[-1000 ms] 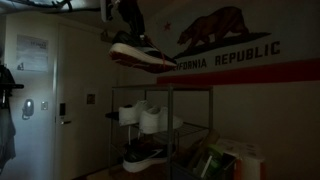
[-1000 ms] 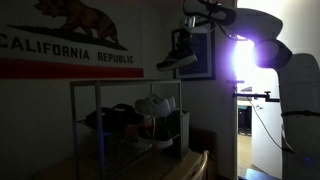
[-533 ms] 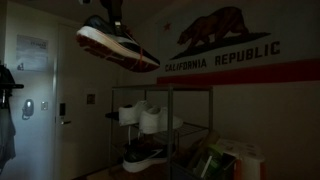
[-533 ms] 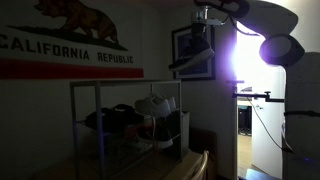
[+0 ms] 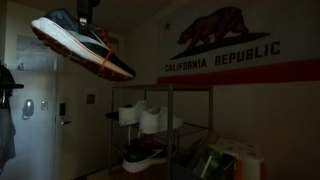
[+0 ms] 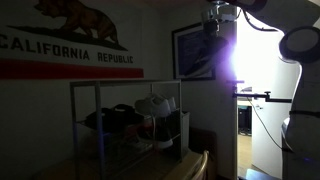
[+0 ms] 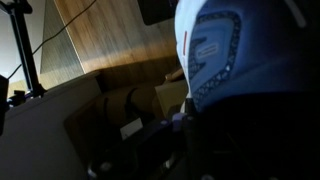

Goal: Move the black sneaker on the top shelf of the shoe rack to the bottom shelf

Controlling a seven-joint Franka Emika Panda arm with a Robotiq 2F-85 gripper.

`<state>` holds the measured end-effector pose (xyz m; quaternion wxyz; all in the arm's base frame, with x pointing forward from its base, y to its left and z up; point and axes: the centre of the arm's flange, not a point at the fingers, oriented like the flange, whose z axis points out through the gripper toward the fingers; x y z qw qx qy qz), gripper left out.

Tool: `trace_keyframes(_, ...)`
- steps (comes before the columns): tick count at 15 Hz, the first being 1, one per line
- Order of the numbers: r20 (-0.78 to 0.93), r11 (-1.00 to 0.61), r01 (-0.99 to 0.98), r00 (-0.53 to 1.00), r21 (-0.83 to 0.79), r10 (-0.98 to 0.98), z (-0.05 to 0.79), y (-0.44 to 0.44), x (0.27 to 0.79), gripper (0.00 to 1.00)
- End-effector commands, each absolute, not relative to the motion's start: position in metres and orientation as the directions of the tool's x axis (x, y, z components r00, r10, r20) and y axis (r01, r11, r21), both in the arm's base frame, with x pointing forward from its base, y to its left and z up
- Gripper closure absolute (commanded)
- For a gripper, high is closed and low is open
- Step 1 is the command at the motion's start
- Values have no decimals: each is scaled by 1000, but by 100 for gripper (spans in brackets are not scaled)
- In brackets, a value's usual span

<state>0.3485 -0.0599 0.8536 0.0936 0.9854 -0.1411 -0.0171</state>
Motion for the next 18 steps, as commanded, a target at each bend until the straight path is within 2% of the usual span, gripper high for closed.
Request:
trace_keyframes(1, -118, -954, -223, 961, 200, -250, 780, -47, 329, 93)
trace_keyframes(10, -154, -961, -105, 977, 256, -148, 634, -16, 396, 93)
trace_keyframes(18, -123, -958, -103, 982, 268, -140, 530, -33, 412, 94)
